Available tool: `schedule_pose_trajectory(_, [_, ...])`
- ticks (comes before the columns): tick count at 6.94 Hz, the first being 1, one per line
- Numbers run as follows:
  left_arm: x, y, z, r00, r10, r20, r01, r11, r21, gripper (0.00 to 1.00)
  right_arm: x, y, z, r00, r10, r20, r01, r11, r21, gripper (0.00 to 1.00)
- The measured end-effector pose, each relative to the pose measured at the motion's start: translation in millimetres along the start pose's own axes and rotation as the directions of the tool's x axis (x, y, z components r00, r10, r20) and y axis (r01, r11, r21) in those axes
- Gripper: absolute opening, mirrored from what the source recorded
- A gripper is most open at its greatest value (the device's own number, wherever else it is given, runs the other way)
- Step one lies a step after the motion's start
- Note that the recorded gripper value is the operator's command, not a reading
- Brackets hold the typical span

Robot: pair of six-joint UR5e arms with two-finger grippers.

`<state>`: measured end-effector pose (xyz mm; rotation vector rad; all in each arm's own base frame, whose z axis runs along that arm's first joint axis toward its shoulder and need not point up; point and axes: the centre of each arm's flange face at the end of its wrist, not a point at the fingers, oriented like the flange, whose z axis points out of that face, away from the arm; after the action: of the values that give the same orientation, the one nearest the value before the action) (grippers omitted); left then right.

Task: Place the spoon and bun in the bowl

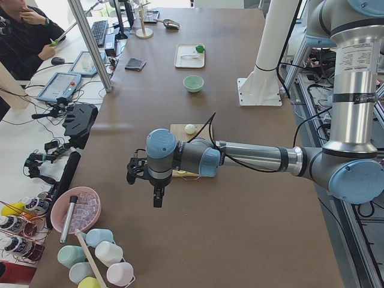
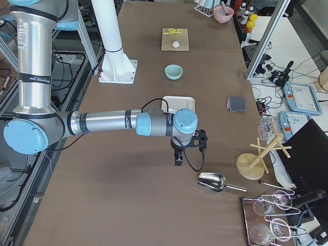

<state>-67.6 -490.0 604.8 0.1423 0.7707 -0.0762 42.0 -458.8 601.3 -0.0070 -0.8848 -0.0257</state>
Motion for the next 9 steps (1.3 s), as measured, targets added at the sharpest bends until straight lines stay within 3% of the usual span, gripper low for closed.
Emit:
schedule_pose_trajectory(4, [-1, 2, 1, 1.000, 0.000, 0.000, 0.000, 1.000, -0.001, 0.98, -2, -1, -3, 1.000, -0.009, -0.010, 0.009, 1.000, 0.006, 1.00])
schedule_pose_trajectory(6, [5, 0, -4, 1.000, 0.012, -0.004, -0.012, 1.000, 0.010, 0.98, -2, -3, -5, 0.999, -0.014, -0.041, 0.015, 1.000, 0.011, 1.00])
schedule_pose_trajectory(8, [51, -11, -24, 0.991, 0.134, -0.027, -0.131, 0.987, 0.088, 0.98, -23, -13, -20, 0.996, -0.058, -0.062, 0.061, 0.997, 0.043, 1.00])
schedule_pose_trajectory(9, [90, -17, -19, 0.965, 0.260, -0.045, -0.251, 0.958, 0.137, 0.98, -45, -23, -30, 0.993, -0.104, -0.064, 0.108, 0.992, 0.064, 1.00])
